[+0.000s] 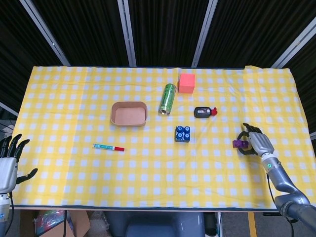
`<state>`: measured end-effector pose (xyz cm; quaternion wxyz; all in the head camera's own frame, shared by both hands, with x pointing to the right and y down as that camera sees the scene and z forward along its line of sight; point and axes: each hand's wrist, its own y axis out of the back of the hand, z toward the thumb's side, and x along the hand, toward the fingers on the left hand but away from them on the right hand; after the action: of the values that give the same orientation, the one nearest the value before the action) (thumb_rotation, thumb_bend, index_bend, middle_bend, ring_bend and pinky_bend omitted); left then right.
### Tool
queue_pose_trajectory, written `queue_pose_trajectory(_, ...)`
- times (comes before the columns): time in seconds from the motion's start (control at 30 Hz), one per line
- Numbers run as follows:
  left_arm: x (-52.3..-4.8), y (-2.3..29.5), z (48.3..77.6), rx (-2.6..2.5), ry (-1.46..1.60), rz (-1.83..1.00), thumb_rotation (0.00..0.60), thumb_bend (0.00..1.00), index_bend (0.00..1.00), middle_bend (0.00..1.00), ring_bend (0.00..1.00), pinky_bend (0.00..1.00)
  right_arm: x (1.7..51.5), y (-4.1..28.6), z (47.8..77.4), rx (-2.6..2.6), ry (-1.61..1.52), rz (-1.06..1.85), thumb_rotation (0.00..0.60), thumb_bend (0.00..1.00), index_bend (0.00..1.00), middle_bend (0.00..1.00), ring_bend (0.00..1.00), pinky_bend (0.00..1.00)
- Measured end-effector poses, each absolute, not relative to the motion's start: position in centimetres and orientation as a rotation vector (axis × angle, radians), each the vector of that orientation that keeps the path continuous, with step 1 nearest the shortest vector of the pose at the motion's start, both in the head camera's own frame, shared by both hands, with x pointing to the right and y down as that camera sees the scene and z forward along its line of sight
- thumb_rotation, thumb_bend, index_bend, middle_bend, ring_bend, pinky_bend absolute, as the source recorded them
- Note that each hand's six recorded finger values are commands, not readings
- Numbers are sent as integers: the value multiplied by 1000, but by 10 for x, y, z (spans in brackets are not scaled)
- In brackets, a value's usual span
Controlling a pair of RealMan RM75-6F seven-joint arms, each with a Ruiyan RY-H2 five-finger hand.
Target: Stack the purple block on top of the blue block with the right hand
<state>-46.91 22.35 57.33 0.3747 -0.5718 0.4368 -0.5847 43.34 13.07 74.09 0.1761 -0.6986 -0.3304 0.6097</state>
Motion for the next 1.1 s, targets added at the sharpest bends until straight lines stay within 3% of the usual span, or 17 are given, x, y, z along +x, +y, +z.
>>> queue_pose_trajectory(0.8, -469, 224, 575, -1466, 1111, -1508, 600, 119, 163, 45, 0, 52, 435, 132, 741, -1978, -947, 1716, 600, 434, 479, 0, 0, 0)
queue_pose_trajectory(1.1, -470, 224, 574, -1479, 1122, -1502, 600, 119, 163, 45, 0, 52, 421, 121, 728, -1986, -939, 1642, 600, 454, 490, 0, 0, 0)
